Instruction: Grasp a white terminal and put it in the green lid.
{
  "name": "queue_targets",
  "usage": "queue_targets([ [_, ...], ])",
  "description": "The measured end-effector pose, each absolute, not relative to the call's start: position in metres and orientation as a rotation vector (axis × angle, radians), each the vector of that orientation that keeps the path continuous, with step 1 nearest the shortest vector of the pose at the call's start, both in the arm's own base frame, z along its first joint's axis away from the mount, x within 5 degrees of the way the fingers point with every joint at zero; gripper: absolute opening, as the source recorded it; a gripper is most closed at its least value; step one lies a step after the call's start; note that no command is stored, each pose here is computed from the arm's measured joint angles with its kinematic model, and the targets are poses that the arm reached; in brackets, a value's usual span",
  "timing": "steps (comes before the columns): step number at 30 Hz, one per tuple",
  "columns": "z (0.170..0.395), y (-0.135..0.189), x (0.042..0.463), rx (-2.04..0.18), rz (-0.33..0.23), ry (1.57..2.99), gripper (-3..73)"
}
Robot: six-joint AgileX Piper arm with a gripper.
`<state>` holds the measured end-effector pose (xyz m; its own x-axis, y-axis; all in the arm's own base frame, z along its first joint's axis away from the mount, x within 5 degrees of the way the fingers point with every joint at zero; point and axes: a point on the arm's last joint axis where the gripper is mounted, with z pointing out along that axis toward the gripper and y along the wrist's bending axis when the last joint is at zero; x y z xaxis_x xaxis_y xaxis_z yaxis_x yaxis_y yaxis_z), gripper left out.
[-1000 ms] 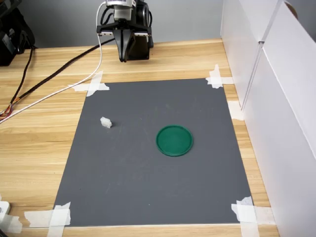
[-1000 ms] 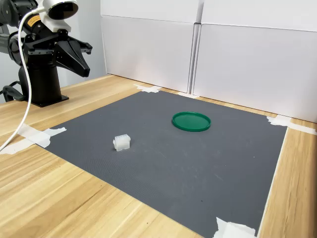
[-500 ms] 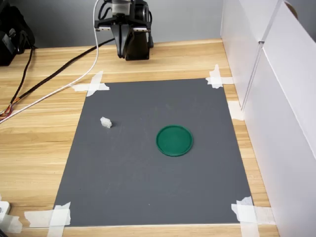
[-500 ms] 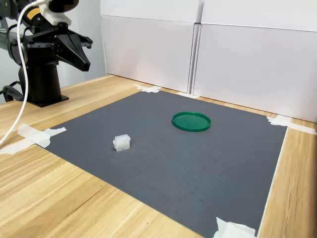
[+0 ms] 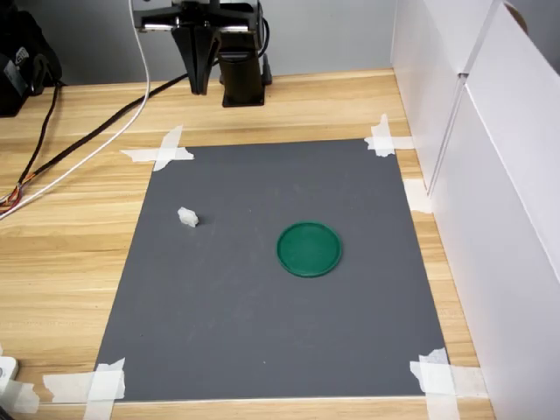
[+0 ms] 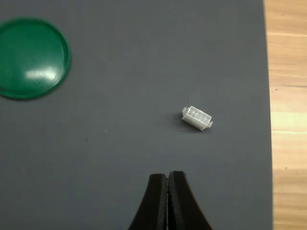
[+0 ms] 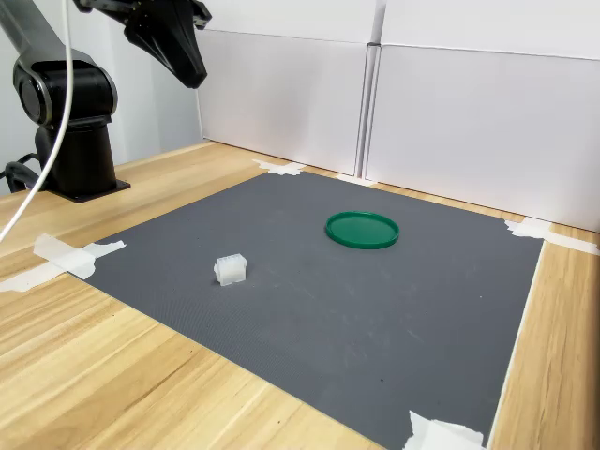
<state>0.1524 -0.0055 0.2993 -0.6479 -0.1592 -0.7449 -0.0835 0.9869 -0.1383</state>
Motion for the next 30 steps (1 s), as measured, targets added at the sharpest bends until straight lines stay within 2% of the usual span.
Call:
queue_targets([
  [7,0.295,-0.007,0.203,-0.443,-0.18,2.425,-2.1],
  [14,0.294,-0.007,0.238,-0.669,-0.21,2.483,-2.1],
  [21,0.305,-0.003,0.259,-0.912,-0.123,2.569,-2.1],
  [26,0.3,-0.012,0.267,-1.061,-0.017,2.627,-2.1],
  [30,0.292,-0.037,0.271,-1.138,-0.027,2.622,0.0],
])
